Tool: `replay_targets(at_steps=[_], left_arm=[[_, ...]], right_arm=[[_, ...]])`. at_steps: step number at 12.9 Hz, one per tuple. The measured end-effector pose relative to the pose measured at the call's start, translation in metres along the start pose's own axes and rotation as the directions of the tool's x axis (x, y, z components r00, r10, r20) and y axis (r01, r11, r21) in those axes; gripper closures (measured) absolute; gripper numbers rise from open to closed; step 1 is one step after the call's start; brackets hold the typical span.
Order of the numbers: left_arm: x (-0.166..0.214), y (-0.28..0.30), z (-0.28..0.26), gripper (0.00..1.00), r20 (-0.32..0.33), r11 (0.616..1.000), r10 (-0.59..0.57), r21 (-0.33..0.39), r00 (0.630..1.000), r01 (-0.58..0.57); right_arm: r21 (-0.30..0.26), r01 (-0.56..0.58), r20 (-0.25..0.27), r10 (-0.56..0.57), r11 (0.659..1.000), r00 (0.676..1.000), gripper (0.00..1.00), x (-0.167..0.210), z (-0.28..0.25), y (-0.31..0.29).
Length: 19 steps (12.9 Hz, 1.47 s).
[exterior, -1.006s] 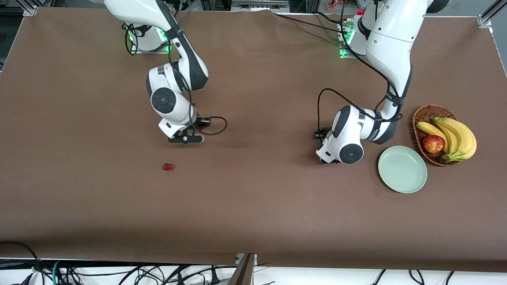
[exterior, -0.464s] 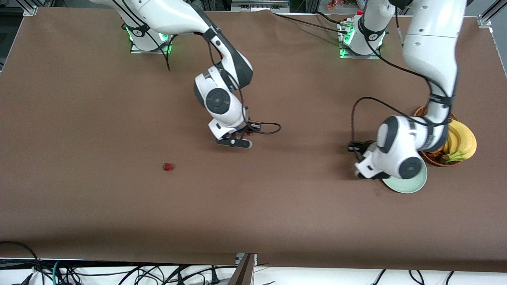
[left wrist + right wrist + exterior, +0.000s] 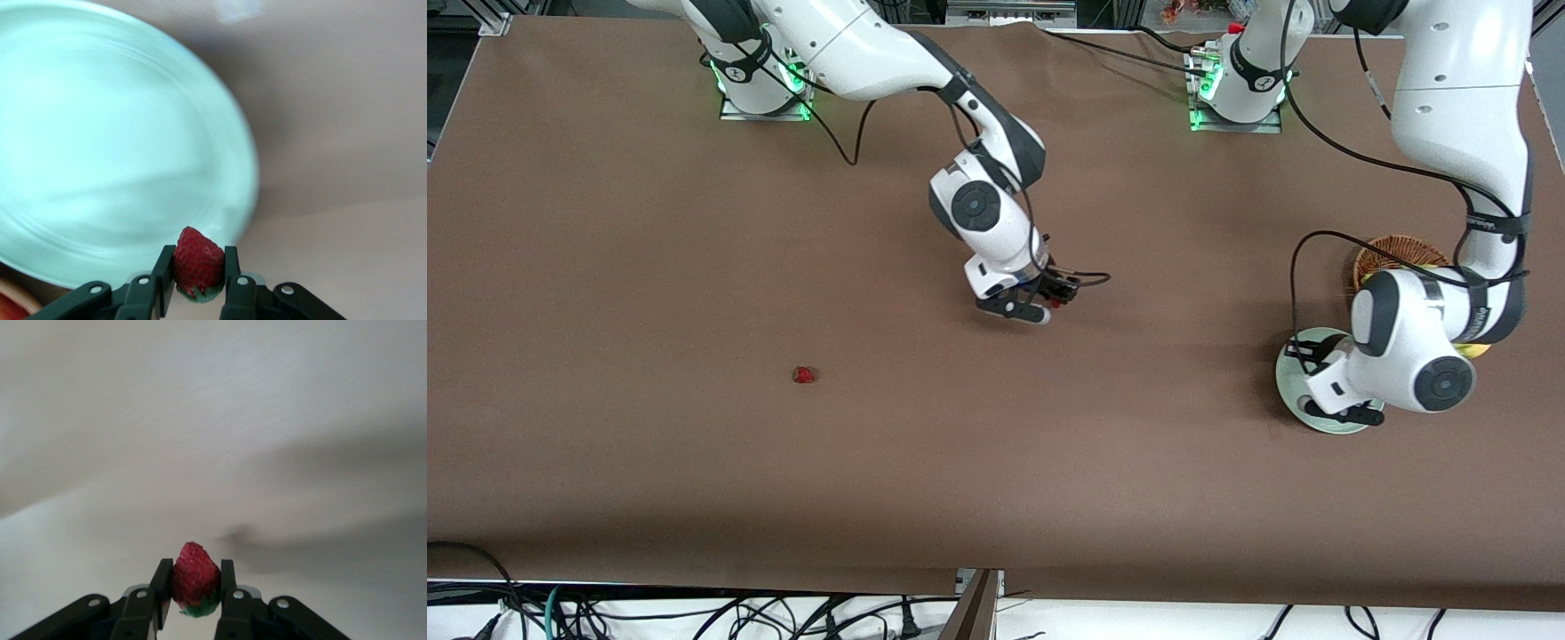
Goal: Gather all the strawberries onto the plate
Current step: 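Drop the strawberry on the plate with the left gripper while the right sets another mid-table, then move the left gripper to the strawberry while the right gripper reaches the last one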
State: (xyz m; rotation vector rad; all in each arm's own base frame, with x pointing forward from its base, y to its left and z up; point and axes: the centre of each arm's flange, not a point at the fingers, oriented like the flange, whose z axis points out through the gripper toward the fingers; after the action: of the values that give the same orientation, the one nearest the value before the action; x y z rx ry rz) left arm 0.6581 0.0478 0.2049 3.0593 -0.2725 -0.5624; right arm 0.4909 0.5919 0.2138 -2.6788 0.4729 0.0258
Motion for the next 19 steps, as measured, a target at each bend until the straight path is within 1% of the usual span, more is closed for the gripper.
replay_targets(at_steps=[1, 3, 4, 6, 7, 8, 9, 10, 11, 12, 13, 14, 15, 16, 17, 18, 19], left_arm=[[0.0, -0.02, 0.006, 0.67, -0.018, 1.0, 0.029, 0.0, 0.999, -0.029], [-0.002, -0.045, 0.019, 0.67, -0.023, 0.998, 0.065, 0.013, 0.998, -0.065], [-0.002, -0.049, 0.022, 0.67, -0.02, 0.997, 0.075, 0.027, 0.997, -0.074], [-0.003, -0.052, 0.022, 0.67, -0.013, 0.995, 0.085, 0.053, 0.996, -0.084], [-0.002, -0.053, 0.023, 0.67, -0.013, 0.995, 0.087, 0.056, 0.996, -0.086], [-0.002, -0.054, 0.023, 0.62, -0.018, 0.994, 0.089, 0.059, 0.996, -0.088], [0.0, -0.054, 0.021, 0.62, -0.028, 0.994, 0.094, 0.063, 0.995, -0.092], [0.002, -0.054, 0.016, 0.54, -0.039, 0.993, 0.103, 0.068, 0.994, -0.1], [0.005, -0.051, 0.007, 0.44, -0.05, 0.992, 0.112, 0.071, 0.992, -0.108], [0.007, -0.046, 0.0, 0.33, -0.053, 0.991, 0.118, 0.065, 0.992, -0.115], [0.009, -0.036, -0.007, 0.22, -0.051, 0.991, 0.126, 0.046, 0.991, -0.124], [0.012, -0.023, -0.014, 0.11, -0.05, 0.991, 0.133, 0.018, 0.99, -0.132], [0.015, -0.007, -0.02, 0.02, -0.052, 0.99, 0.137, -0.008, 0.989, -0.138], [0.019, 0.01, -0.025, 0.0, -0.06, 0.99, 0.136, -0.038, 0.989, -0.138], [0.023, 0.032, -0.026, 0.0, -0.069, 0.988, 0.132, -0.074, 0.989, -0.137], [0.027, 0.055, -0.025, 0.0, -0.07, 0.986, 0.129, -0.1, 0.989, -0.136], [0.03, 0.08, -0.024, 0.0, -0.065, 0.984, 0.134, -0.107, 0.989, -0.141]], right_arm=[[0.048, -0.009, -0.017, 0.009, 0.999, 1.0, 0.67, -0.014, 0.004, -0.013], [0.134, -0.035, -0.04, 0.041, 0.99, 0.998, 0.67, -0.037, 0.012, -0.032], [0.159, -0.053, -0.041, 0.06, 0.986, 0.997, 0.67, -0.047, 0.017, -0.037], [0.18, -0.073, -0.04, 0.082, 0.981, 0.996, 0.67, -0.055, 0.02, -0.042], [0.192, -0.076, -0.046, 0.086, 0.978, 0.995, 0.61, -0.051, 0.016, -0.044], [0.206, -0.078, -0.052, 0.09, 0.976, 0.995, 0.51, -0.046, 0.009, -0.048], [0.222, -0.087, -0.056, 0.102, 0.971, 0.993, 0.39, -0.039, 0.0, -0.053], [0.228, -0.104, -0.056, 0.12, 0.968, 0.991, 0.31, -0.026, -0.01, -0.055], [0.206, -0.122, -0.047, 0.134, 0.971, 0.99, 0.31, -0.012, -0.023, -0.055], [0.174, -0.14, -0.034, 0.148, 0.975, 0.988, 0.24, 0.005, -0.04, -0.055], [0.148, -0.153, -0.024, 0.158, 0.977, 0.987, 0.13, 0.019, -0.058, -0.055], [0.125, -0.154, -0.016, 0.157, 0.98, 0.987, 0.08, 0.03, -0.075, -0.055], [0.093, -0.137, -0.004, 0.138, 0.986, 0.99, 0.08, 0.038, -0.09, -0.053], [0.043, -0.094, 0.013, 0.093, 0.995, 0.996, 0.08, 0.044, -0.101, -0.05], [-0.02, -0.034, 0.031, 0.035, 0.999, 0.999, 0.08, 0.051, -0.111, -0.041], [-0.086, 0.035, 0.048, -0.031, 0.996, 0.998, 0.08, 0.06, -0.121, -0.027], [-0.143, 0.111, 0.069, -0.102, 0.984, 0.992, 0.08, 0.072, -0.134, -0.009]])
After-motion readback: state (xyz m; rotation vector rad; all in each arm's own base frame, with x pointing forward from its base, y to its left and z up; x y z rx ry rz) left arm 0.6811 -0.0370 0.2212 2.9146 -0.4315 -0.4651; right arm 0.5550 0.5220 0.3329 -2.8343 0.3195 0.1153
